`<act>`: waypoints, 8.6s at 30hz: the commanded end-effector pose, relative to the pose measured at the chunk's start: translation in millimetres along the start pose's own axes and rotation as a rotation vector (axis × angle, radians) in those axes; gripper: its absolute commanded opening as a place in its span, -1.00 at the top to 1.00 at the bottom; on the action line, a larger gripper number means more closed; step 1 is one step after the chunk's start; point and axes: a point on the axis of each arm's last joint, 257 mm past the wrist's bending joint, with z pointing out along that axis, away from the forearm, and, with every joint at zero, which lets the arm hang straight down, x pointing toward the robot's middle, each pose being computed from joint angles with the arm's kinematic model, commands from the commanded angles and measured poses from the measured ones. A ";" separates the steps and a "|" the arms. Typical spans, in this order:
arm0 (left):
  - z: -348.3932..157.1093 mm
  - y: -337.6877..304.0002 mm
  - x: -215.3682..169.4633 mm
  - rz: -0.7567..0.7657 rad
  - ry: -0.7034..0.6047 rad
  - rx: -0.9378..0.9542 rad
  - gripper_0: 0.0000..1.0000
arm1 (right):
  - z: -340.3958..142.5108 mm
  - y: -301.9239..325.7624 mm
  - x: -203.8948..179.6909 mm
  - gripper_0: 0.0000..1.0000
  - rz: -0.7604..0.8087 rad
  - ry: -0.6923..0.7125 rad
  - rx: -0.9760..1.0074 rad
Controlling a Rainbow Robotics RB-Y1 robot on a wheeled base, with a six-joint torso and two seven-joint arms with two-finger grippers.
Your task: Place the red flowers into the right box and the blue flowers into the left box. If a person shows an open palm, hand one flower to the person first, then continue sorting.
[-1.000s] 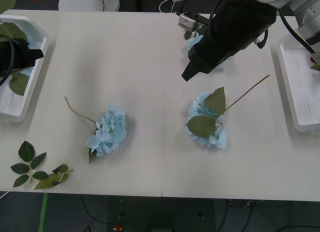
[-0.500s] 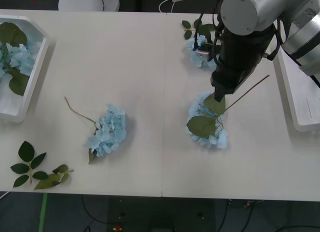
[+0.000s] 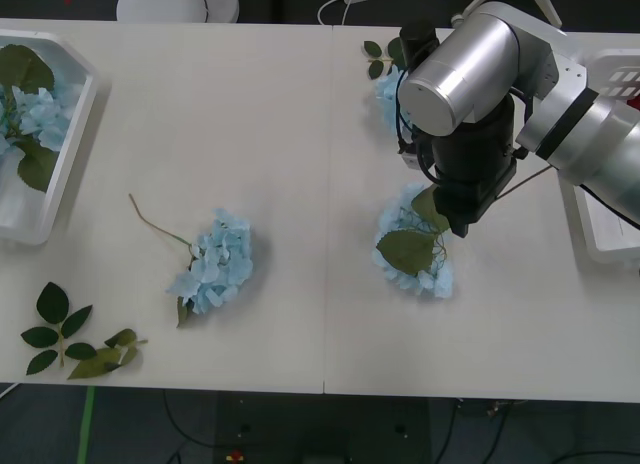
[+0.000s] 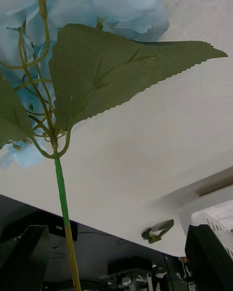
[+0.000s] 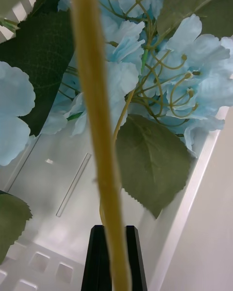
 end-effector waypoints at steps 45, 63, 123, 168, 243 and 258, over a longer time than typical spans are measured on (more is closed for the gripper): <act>-94.4 -115.4 23.5 1.245 0.108 -0.095 -1.00 | 60.1 20.6 -8.2 1.00 -0.264 0.122 0.140; -7.0 -216.0 106.7 2.030 0.288 0.199 -1.00 | 11.0 -2.3 -11.3 1.00 -0.295 -0.083 0.070; 60.4 -220.2 213.1 2.099 0.406 0.398 1.00 | -363.6 89.8 -218.4 1.00 0.097 -1.717 -0.676; -85.3 90.5 -92.5 0.775 0.143 -0.498 1.00 | -365.7 108.6 -229.6 1.00 0.133 -1.781 -0.679; -186.2 -384.9 147.3 0.128 -0.202 0.952 -1.00 | -361.4 119.9 -232.1 1.00 0.124 -1.768 -0.694; -162.9 -460.2 152.5 0.062 -0.225 1.051 -1.00 | -360.8 119.4 -232.0 1.00 0.123 -1.766 -0.692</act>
